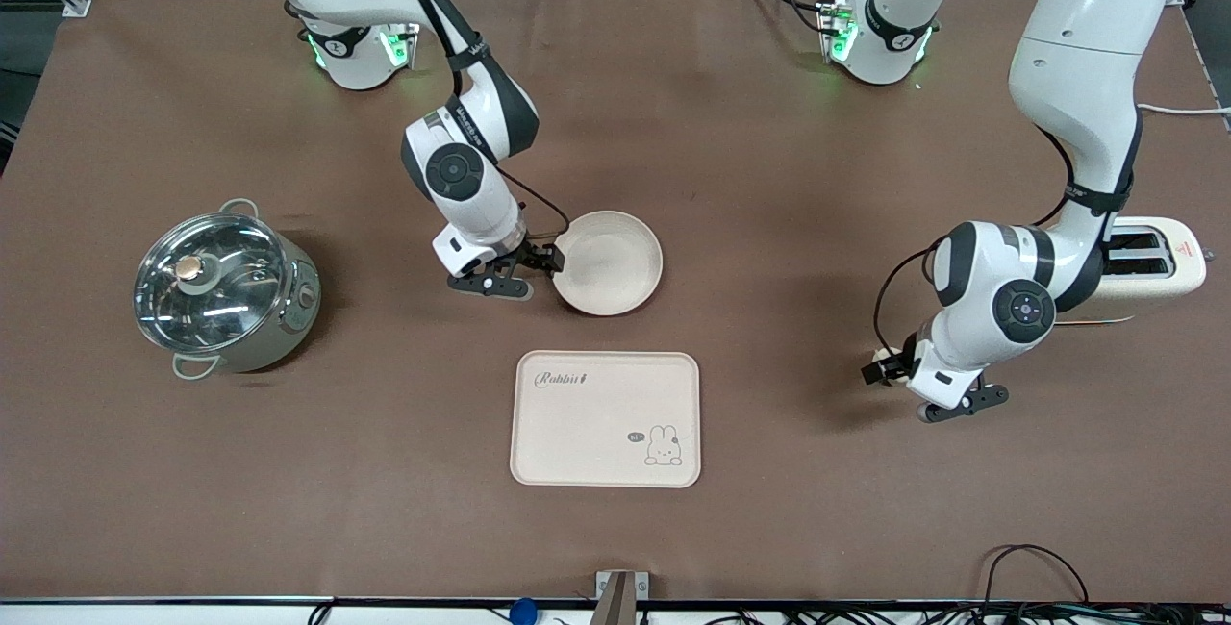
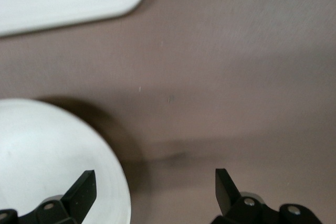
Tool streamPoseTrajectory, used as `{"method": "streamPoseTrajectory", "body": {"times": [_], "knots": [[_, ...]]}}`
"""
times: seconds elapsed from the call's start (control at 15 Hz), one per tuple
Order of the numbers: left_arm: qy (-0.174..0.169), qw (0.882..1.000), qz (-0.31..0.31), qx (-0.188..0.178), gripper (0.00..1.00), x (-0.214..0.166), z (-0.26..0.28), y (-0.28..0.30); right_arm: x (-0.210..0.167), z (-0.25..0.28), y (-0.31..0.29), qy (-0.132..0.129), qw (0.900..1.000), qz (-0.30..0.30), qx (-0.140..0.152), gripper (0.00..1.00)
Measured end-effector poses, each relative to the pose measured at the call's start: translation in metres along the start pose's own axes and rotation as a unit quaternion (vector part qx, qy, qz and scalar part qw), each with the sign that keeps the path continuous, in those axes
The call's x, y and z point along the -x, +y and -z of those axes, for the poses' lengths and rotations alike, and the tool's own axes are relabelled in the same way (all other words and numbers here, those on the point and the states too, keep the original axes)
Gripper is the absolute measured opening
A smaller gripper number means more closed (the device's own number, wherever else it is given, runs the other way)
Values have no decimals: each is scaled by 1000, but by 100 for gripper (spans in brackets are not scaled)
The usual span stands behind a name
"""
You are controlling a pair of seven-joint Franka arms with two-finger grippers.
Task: Place bun in plate and plate on tray
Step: 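Grasp the cream bun with the left gripper while the right gripper grips the plate, then carry the bun with the left gripper over the white plate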
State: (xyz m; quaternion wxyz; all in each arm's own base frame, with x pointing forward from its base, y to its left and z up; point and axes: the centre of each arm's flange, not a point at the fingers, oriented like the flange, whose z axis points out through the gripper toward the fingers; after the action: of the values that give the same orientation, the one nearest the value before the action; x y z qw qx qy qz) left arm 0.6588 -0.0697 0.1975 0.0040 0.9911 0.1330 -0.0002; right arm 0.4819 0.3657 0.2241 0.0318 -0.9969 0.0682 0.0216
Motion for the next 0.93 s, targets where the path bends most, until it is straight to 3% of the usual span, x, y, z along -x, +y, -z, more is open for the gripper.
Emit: {"method": "streamPoseTrajectory", "body": {"times": [0.07,0.2,0.27,0.4,0.53,0.6,0.73,0.93], "knots": [[-2,1000,5,-1,80,-2,-2,-7,12,-3,-10,-4,1000,3,3,100],[-4,1000,8,-2,76,-3,-6,-11,37,-6,-30,-7,1000,13,5,100],[-5,1000,9,-2,67,-2,-7,-10,45,-7,-37,-7,1000,18,6,100],[-7,1000,19,-1,63,0,-9,-6,55,-12,-44,-4,1000,27,4,100],[-9,999,33,0,54,3,-11,2,54,-29,-42,9,1000,26,-6,100],[-10,999,37,1,54,6,-12,7,52,-41,-40,14,1000,24,-8,100],[-12,999,44,4,40,11,-12,20,47,-59,-33,17,1000,19,-5,100],[-20,998,64,21,37,25,-6,56,40,-58,-30,19,1000,6,-10,100]]}}
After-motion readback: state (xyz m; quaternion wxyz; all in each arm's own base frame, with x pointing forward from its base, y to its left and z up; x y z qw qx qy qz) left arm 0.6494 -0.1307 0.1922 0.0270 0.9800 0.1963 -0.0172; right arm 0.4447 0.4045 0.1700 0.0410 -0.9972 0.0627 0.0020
